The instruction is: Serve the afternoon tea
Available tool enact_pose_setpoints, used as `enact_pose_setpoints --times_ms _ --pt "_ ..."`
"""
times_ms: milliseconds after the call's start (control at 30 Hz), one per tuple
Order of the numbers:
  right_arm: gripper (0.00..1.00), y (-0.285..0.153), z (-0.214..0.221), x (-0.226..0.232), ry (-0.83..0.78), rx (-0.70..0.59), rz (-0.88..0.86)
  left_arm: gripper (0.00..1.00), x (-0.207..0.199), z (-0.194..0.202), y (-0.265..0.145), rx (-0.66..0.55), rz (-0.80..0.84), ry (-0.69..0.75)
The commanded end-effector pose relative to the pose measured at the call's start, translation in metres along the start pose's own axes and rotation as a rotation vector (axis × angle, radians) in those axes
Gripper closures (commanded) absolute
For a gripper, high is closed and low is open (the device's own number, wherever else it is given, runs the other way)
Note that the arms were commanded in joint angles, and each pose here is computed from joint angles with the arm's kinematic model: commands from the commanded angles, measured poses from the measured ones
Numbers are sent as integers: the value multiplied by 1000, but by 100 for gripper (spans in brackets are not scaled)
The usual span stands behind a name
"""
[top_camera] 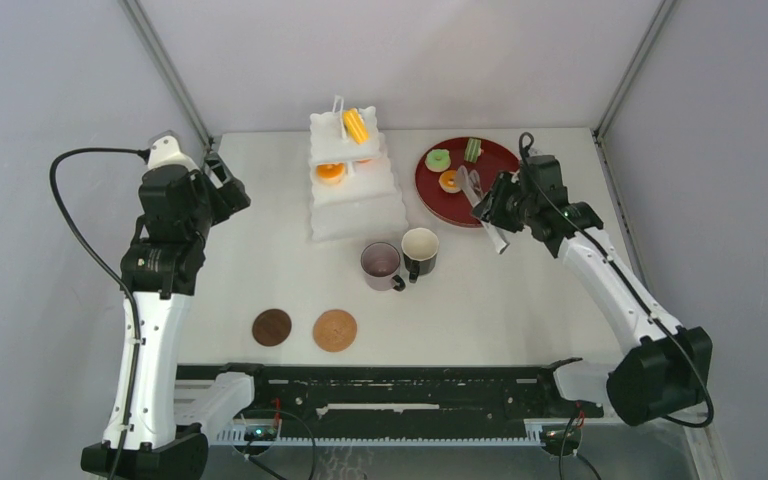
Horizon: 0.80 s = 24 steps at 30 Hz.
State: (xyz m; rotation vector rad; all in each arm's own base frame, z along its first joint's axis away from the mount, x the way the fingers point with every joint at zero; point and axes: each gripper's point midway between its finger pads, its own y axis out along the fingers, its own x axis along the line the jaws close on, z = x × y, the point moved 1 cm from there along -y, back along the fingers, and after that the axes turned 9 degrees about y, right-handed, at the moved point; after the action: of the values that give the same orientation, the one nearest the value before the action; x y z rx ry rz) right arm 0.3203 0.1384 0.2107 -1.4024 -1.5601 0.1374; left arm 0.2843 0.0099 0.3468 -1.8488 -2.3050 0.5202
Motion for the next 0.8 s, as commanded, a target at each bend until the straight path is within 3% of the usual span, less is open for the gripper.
enact_pose_setpoints --times_ms 0,333,767 --pt "55 14 -33 10 10 -72 -86 17 -3 -5 1 -23 15 11" --pt "54 75 -83 -12 43 -98 31 17 -5 -8 4 -14 14 7" --pt "53 132 -105 6 -9 -39 31 17 -2 -6 9 -1 -11 6"
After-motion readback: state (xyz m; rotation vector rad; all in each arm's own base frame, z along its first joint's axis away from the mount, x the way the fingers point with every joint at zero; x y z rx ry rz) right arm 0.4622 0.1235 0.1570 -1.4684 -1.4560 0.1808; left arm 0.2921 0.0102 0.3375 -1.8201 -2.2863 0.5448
